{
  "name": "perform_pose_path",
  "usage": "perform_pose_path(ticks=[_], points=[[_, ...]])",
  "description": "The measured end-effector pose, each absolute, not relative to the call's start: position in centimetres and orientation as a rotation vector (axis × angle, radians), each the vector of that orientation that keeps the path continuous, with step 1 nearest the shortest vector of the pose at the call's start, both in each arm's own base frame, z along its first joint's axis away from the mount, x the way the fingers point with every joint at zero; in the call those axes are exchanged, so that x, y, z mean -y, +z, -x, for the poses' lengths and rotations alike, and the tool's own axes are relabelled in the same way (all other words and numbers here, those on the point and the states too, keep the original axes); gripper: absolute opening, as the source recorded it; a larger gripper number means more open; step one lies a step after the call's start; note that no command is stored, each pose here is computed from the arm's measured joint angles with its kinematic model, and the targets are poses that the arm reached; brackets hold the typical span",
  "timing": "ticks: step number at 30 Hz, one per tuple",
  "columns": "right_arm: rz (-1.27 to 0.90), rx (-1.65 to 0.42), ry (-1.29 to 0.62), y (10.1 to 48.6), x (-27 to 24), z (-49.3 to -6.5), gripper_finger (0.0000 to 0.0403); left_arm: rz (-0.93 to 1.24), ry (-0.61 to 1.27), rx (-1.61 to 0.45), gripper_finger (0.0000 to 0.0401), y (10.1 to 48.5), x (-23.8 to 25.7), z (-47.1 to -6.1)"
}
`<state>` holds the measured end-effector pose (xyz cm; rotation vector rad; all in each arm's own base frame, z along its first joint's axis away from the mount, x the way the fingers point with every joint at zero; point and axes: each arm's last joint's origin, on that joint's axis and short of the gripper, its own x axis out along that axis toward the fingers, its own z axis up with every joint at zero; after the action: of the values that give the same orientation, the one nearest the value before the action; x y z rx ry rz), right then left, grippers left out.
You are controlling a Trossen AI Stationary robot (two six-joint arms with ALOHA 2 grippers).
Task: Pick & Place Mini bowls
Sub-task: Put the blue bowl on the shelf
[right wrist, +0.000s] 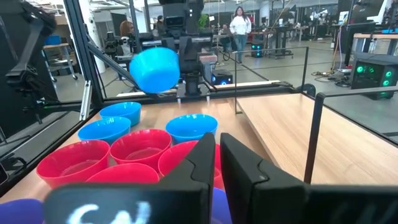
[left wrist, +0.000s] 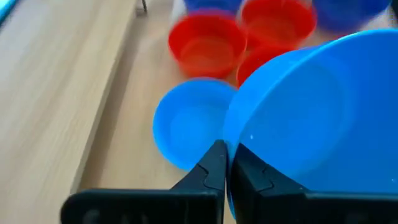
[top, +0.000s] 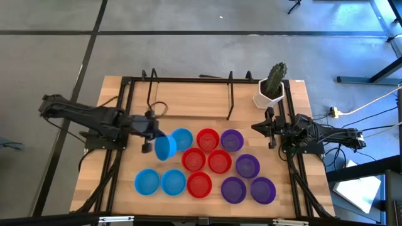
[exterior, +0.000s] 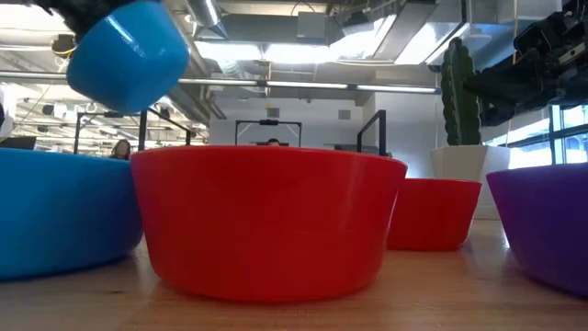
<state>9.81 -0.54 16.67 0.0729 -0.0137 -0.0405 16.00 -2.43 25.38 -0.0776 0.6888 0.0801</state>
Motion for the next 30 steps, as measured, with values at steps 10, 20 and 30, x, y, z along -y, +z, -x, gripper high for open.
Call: perform_pose_path(ticks=[10, 20, 30], points=[[-0.075, 0.017, -0.040, 16.7, 0.5, -9.8, 0.0028, 0.128, 0.119, -0.405, 0.0003, 20.4, 2.4, -13.1], [-0.077, 0.017, -0.040, 16.7, 0.5, -9.8, 0.0028, 0.115, 0.154, -0.214, 0.0003, 23.7, 2.3, -13.6], [-0.077, 0.025, -0.040, 16.8, 0.5, -9.8, 0.0028, 0.014, 0.535, -0.334, 0.0003, 36.5, -0.6, -16.2]])
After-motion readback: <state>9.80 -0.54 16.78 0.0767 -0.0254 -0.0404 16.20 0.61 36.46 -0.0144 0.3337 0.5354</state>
